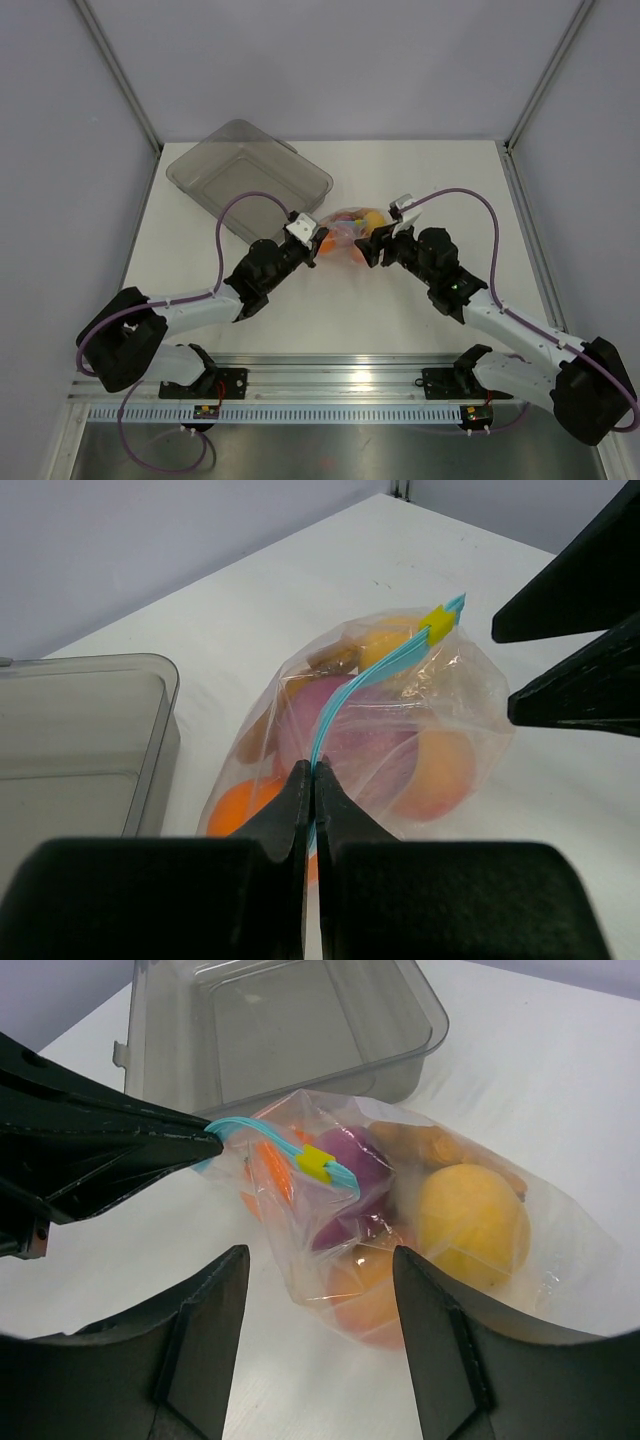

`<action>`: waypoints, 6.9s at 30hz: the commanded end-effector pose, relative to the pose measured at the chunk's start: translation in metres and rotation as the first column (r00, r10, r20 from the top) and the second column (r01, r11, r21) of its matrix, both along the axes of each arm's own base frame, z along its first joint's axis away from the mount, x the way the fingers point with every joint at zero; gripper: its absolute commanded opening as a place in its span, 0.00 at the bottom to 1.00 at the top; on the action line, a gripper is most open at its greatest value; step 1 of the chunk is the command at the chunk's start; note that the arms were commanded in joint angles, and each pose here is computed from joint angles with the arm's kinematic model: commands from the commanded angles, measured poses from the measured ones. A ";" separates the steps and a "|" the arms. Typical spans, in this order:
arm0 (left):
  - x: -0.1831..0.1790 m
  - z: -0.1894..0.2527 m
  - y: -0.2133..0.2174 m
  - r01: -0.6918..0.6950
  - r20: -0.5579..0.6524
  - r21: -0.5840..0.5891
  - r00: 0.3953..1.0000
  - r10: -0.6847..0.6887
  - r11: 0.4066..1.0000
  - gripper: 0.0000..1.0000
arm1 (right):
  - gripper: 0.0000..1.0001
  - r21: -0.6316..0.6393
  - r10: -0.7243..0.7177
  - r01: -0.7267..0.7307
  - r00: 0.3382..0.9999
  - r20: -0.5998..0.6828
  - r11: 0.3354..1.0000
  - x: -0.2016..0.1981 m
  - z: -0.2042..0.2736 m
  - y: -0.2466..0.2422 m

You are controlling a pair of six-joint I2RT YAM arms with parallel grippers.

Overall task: Open the zip-top bag and remove the fake food
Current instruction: Unzip the zipper food storage bag at the center of the board.

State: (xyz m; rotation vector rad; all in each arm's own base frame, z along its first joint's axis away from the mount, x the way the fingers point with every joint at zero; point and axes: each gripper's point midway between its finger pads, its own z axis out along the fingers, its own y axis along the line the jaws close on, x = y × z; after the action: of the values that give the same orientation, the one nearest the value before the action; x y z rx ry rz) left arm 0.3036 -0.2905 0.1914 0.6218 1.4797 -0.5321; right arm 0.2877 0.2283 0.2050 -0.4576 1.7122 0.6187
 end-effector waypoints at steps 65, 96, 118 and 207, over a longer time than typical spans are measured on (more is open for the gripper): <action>-0.011 0.017 -0.005 0.060 0.019 -0.015 0.998 -0.060 0.998 0.13 | 0.34 0.051 0.166 -0.181 0.964 0.208 0.982 -0.019 0.059 0.021; 0.000 0.017 0.006 -0.032 0.007 -0.020 0.999 0.032 0.999 0.11 | 0.22 -0.033 0.184 -0.181 0.972 0.146 0.983 -0.013 0.029 0.023; -0.024 0.040 0.013 0.050 0.103 -0.064 0.994 -0.043 0.997 0.74 | 0.00 -0.021 0.180 -0.179 0.974 0.135 0.984 -0.013 0.028 0.024; -0.092 0.065 -0.027 0.535 0.321 0.187 0.759 -0.566 0.824 0.99 | 0.00 -0.331 0.522 -0.451 0.836 0.167 0.829 -0.072 0.009 0.061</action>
State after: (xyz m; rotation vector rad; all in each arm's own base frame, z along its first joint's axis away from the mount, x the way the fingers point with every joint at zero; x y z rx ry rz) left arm 0.2128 -0.3138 0.2223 1.2168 1.0565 -0.7497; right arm 0.2199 0.2808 0.1914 -1.1428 1.5156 0.6278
